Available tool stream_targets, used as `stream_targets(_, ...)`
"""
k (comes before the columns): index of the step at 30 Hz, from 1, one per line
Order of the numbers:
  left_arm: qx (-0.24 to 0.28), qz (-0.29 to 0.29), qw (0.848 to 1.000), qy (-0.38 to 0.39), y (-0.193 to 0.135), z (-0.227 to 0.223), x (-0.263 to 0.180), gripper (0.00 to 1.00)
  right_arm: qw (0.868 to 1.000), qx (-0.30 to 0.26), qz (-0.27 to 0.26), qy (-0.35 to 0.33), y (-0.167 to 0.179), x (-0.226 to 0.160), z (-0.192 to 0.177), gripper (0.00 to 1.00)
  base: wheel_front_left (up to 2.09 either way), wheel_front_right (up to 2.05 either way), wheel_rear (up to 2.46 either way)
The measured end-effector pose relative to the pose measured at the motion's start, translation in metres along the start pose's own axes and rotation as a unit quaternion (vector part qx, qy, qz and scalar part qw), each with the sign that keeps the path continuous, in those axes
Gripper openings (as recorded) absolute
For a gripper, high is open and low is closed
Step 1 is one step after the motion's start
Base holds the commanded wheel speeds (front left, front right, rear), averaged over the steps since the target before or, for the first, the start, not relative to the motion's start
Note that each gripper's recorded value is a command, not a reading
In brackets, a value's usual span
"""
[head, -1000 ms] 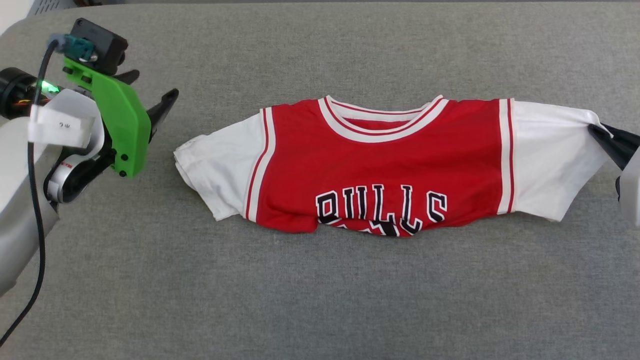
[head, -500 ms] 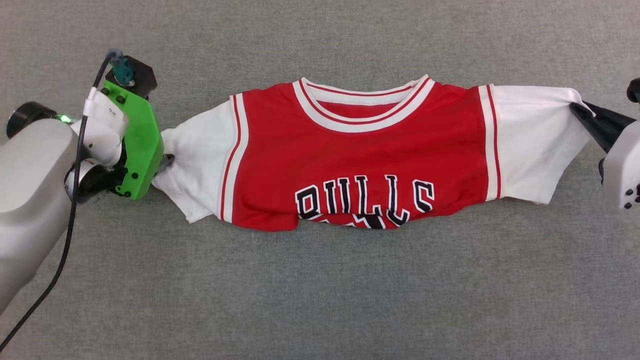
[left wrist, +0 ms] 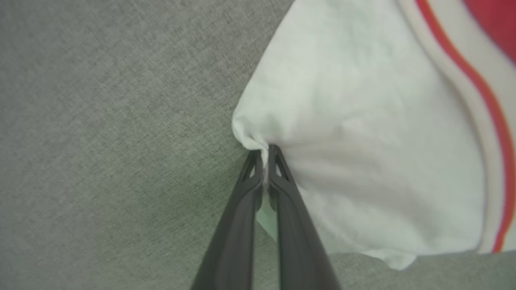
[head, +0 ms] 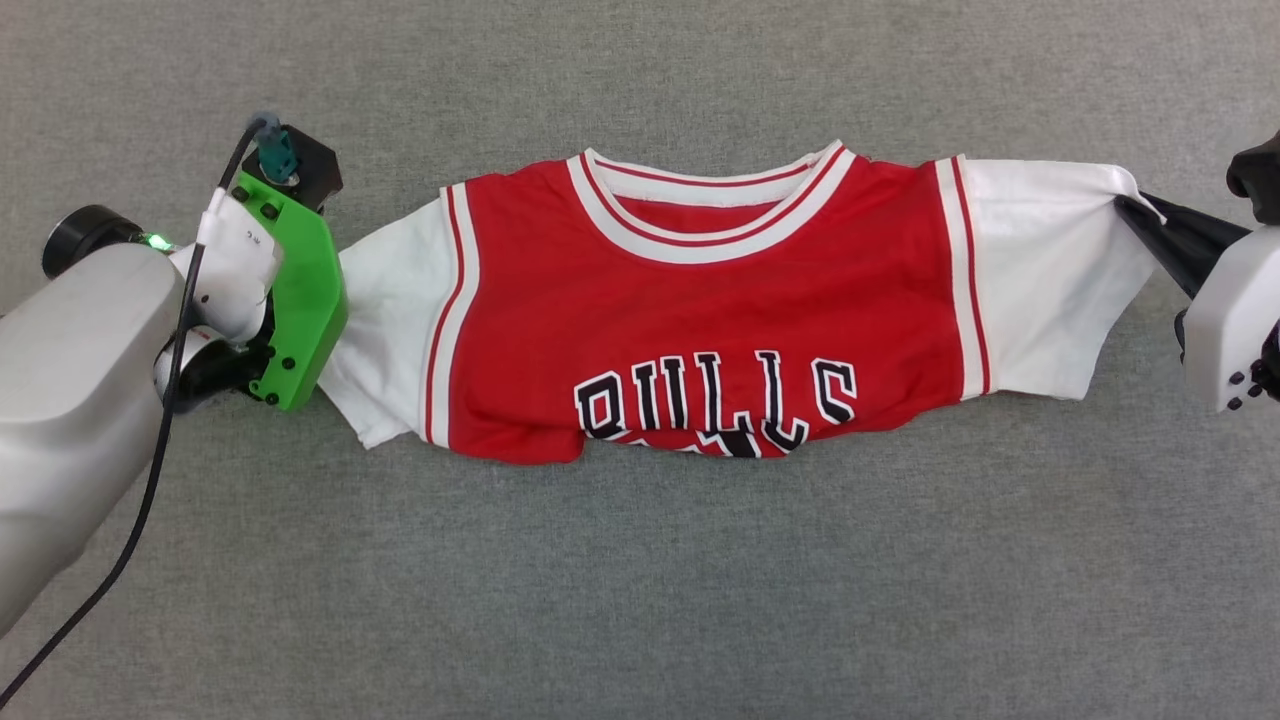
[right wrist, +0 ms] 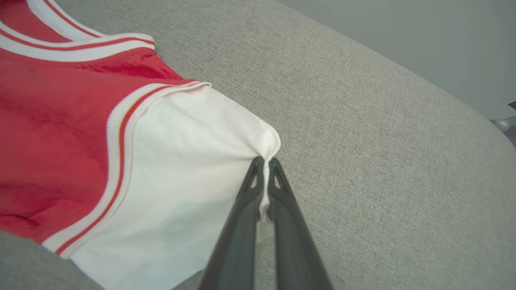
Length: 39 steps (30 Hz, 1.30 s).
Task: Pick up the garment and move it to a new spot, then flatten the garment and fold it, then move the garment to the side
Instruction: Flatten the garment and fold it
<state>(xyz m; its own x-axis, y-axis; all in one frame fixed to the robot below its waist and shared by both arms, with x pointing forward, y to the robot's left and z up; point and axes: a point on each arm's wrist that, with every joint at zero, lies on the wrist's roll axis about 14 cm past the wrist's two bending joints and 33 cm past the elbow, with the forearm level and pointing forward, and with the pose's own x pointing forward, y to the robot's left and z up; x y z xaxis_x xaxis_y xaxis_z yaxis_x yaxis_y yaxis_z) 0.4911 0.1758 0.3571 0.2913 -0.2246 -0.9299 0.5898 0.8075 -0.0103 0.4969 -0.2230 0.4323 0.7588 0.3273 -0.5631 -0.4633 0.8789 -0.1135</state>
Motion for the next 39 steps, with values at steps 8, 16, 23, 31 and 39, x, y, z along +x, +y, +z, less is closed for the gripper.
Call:
stream_targets(8, 0.055, 0.029, 0.987, -0.149, -0.004, 0.041, -0.041, 0.00, 0.998, -0.021, -0.015, -0.065, -0.005, -0.019, 0.040, 0.00, 0.00, 0.00, 0.00)
stream_targets(16, 0.118, 0.090, 0.926, -0.346, -0.004, 0.104, -0.145, 0.00, 0.984, -0.045, -0.044, -0.167, -0.019, -0.059, 0.108, 0.00, 0.00, 0.00, 0.00)
stream_targets(23, 0.146, 0.150, 0.854, -0.476, -0.015, 0.140, -0.243, 0.00, 0.961, -0.069, -0.072, -0.258, -0.027, -0.099, 0.169, 0.00, 0.00, 0.00, 0.00)
stream_targets(31, 0.164, 0.185, 0.791, -0.560, -0.028, 0.169, -0.320, 0.00, 0.928, -0.096, -0.111, -0.342, -0.040, -0.147, 0.235, 0.00, 0.00, 0.00, 0.00)
stream_targets(39, 0.168, 0.186, 0.776, -0.580, -0.027, 0.192, -0.334, 0.00, 0.919, -0.102, -0.125, -0.358, -0.050, -0.151, 0.261, 0.00, 0.00, 0.00, 0.00)
